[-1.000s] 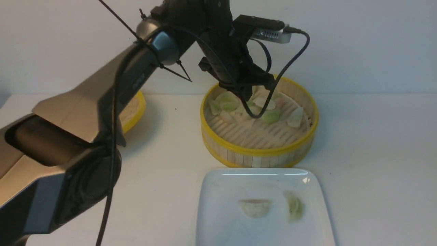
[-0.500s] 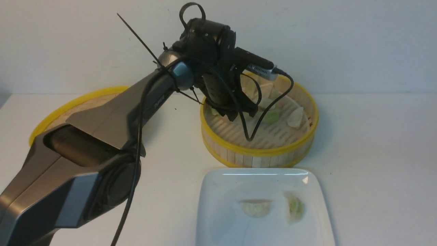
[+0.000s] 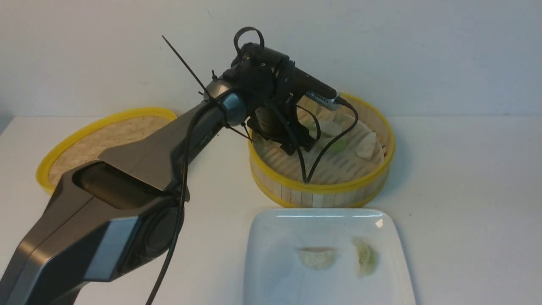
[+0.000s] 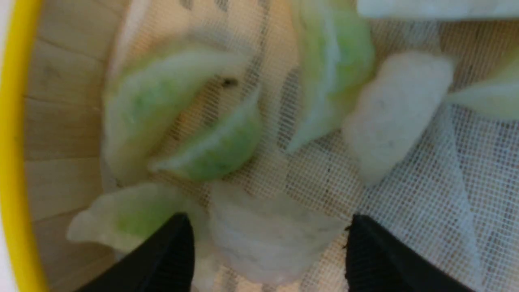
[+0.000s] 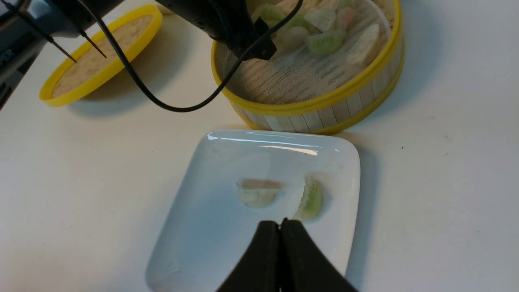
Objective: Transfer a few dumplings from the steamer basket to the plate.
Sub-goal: Use the left arm to grab a dumpling from the steamer, then use the left arm to put the dumpling into the plate
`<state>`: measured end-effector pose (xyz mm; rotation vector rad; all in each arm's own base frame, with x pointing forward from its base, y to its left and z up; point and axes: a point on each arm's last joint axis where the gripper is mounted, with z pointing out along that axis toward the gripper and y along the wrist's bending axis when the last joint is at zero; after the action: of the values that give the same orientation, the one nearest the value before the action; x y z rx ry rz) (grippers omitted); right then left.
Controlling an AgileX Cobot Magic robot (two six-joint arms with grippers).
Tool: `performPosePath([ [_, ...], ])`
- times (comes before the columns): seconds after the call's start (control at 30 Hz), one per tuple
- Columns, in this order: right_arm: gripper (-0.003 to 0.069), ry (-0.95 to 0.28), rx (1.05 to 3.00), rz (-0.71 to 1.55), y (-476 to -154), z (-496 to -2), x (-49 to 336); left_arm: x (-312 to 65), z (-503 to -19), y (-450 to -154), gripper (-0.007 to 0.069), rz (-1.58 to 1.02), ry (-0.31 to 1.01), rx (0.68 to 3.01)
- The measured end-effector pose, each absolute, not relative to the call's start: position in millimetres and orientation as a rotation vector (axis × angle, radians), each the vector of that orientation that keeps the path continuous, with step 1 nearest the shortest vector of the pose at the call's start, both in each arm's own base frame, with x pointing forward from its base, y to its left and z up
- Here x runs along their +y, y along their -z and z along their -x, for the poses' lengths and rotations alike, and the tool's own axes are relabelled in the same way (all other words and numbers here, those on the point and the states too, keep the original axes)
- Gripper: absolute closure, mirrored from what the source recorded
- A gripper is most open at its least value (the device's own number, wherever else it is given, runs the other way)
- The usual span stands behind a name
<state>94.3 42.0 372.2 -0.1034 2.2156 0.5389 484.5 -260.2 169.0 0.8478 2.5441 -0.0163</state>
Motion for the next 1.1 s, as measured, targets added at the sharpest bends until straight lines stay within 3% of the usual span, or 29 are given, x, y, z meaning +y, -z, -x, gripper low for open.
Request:
performPosePath([
  [0.17,0.0673,-0.549,2.216,0.102,-372.3,-94.1,42.6,-261.0,-485.3,-167.0,0.0183,-0.849,0.014,2.542],
  [0.3,0.0673,-0.558,2.215,0.101,-372.4,-93.9,43.0,-260.9,-485.5,-164.4,0.0290,-0.851,0.011,2.547],
  [0.63,0.0673,-0.566,2.215,0.100,-372.6,-93.8,43.5,-257.6,-479.9,-170.8,0.0289,-0.863,-0.006,2.610],
  [0.87,0.0673,-0.567,2.218,0.101,-372.4,-93.6,43.6,-255.7,-475.0,-223.1,0.0314,-0.822,0.025,2.557],
  [0.97,0.0673,-0.568,2.218,0.101,-372.4,-93.6,43.6,-255.2,-465.9,-265.2,0.0314,-0.790,0.108,2.487],
  [1.1,0.0673,-0.568,2.221,0.102,-372.2,-93.4,43.7,-255.8,-450.3,-300.1,0.0314,-0.773,0.243,2.453],
])
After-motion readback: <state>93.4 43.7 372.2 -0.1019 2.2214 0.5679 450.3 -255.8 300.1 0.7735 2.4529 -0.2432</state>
